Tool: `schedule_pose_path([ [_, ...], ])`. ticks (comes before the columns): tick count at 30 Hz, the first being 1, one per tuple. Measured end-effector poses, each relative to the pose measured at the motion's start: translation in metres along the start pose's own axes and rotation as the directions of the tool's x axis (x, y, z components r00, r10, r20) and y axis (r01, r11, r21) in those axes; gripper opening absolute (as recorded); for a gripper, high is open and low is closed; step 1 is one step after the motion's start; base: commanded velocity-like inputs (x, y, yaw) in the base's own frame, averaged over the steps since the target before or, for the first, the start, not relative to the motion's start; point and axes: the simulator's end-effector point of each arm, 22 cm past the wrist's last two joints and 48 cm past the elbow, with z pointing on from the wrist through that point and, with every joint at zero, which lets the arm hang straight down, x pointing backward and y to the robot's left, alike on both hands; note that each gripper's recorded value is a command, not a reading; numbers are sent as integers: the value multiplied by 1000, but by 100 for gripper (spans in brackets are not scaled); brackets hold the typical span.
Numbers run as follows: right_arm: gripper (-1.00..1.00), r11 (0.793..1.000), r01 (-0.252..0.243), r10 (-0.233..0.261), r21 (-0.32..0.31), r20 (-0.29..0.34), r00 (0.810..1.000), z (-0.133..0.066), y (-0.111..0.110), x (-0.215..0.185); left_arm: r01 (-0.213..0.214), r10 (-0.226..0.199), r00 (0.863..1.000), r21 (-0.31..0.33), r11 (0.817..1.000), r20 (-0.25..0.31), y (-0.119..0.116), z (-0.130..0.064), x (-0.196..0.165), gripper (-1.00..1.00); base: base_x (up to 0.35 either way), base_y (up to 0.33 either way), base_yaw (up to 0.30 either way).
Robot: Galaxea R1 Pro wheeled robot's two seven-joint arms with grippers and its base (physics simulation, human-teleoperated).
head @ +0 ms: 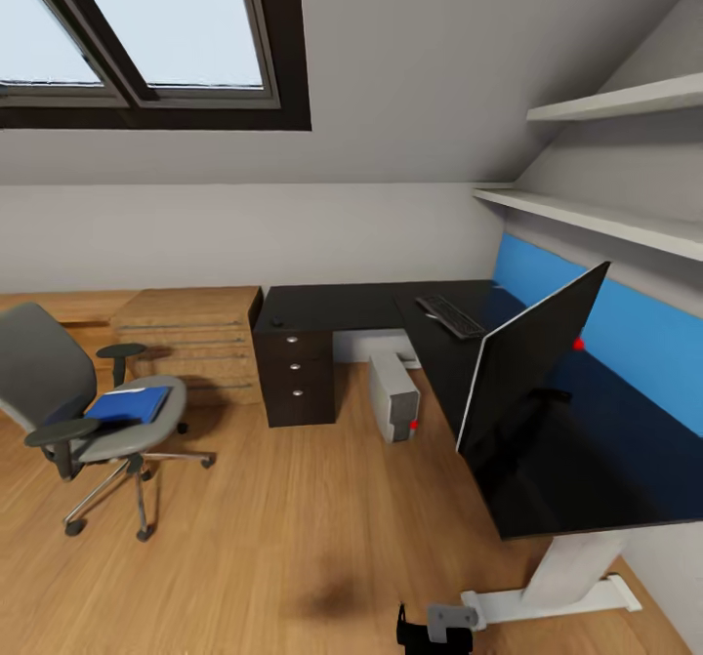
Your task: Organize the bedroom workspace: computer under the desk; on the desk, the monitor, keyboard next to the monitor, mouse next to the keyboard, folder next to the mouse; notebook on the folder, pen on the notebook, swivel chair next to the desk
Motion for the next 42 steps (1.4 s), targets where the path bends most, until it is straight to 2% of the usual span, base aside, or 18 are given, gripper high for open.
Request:
schedule_pose_path([
  [5, 100, 1000, 0, 0, 0, 0, 1000, -4, 0, -2, 0, 0, 1000, 1, 1000, 0, 1, -4, -1, 100, -272, -120, -40],
  [12, 100, 1000, 2, -2, -3, 2, 1000, -4, 0, -2, 1, -1, 1000, 3, 1000, 1, 0, -4, -1, 100, -32, -16, -129],
  [14, 100, 999, 37, -34, -38, 64, 997, -4, 12, -21, 1, -1, 1000, 4, 1000, -1, 0, -5, -1, 100, -2, -1, -12],
  [19, 100, 996, 33, -21, -78, 149, 989, -3, 31, -53, 1, -1, 1000, 5, 1000, -1, 0, -5, 0, 100, -1, 0, -6],
  [22, 100, 994, -4, 29, -109, 228, 973, -4, 52, -98, 1, -1, 1000, 5, 1000, -1, 0, -5, 0, 100, 0, 0, -1],
  [23, 100, 998, -9, 20, -65, 179, 984, 0, 55, -112, 0, 0, 1000, 6, 1000, -1, -1, -5, 0, 100, 0, 0, 0],
  [24, 100, 992, -53, 80, -111, 257, 963, -8, 76, -167, 0, 0, 1000, 7, 1000, -1, -1, -5, 0, 100, 0, 0, 0],
  [25, 100, 997, -32, 49, -74, 243, 969, -4, 52, -199, 0, 0, 1000, 7, 1000, -1, -1, -5, 0, 100, 0, 0, 0],
  [26, 100, 993, -55, 86, -106, 309, 947, -18, 56, -245, 1, -1, 1000, 7, 1000, -1, -1, -5, 0, 100, 0, 0, 0],
  [28, 100, 990, -73, 108, -119, 318, 942, -27, 41, -277, 1, -1, 1000, 8, 1000, -1, -1, -5, 0, 100, 0, 0, 0],
  [29, 100, 987, -88, 125, -135, 293, 948, -33, 31, -289, 1, -1, 1000, 9, 1000, -1, -1, -5, 0, 100, 0, 0, 0],
  [30, 100, 980, -110, 143, -165, 206, 968, -38, 13, -293, 1, -1, 1000, 9, 1000, 0, -1, -5, -1, 100, 0, 0, 0],
  [31, 100, 978, -124, 155, -170, 181, 971, -38, 4, -293, 1, -1, 1000, 10, 1000, 0, -1, -5, -1, 100, 0, 0, 0],
  [33, 100, 968, -181, 204, -172, 129, 971, -36, -19, -294, 0, 0, 1000, 10, 1000, 0, -1, -5, -1, 100, 0, 0, 0],
  [35, 100, 963, -233, 247, -138, 96, 964, -28, -52, -292, -1, 1, 1000, 10, 1000, 1, -1, -4, -1, 100, 0, 0, 0],
  [38, 100, 963, -251, 260, -99, 88, 962, -20, -80, -287, -2, 2, 1000, 9, 1000, 2, -1, -4, -1, 100, 0, 0, 0],
  [42, 100, 961, -268, 275, -72, 111, 955, -17, -101, -290, -3, 3, 1000, 8, 1000, 3, 0, -4, -2, 100, 27, -15, 0],
])
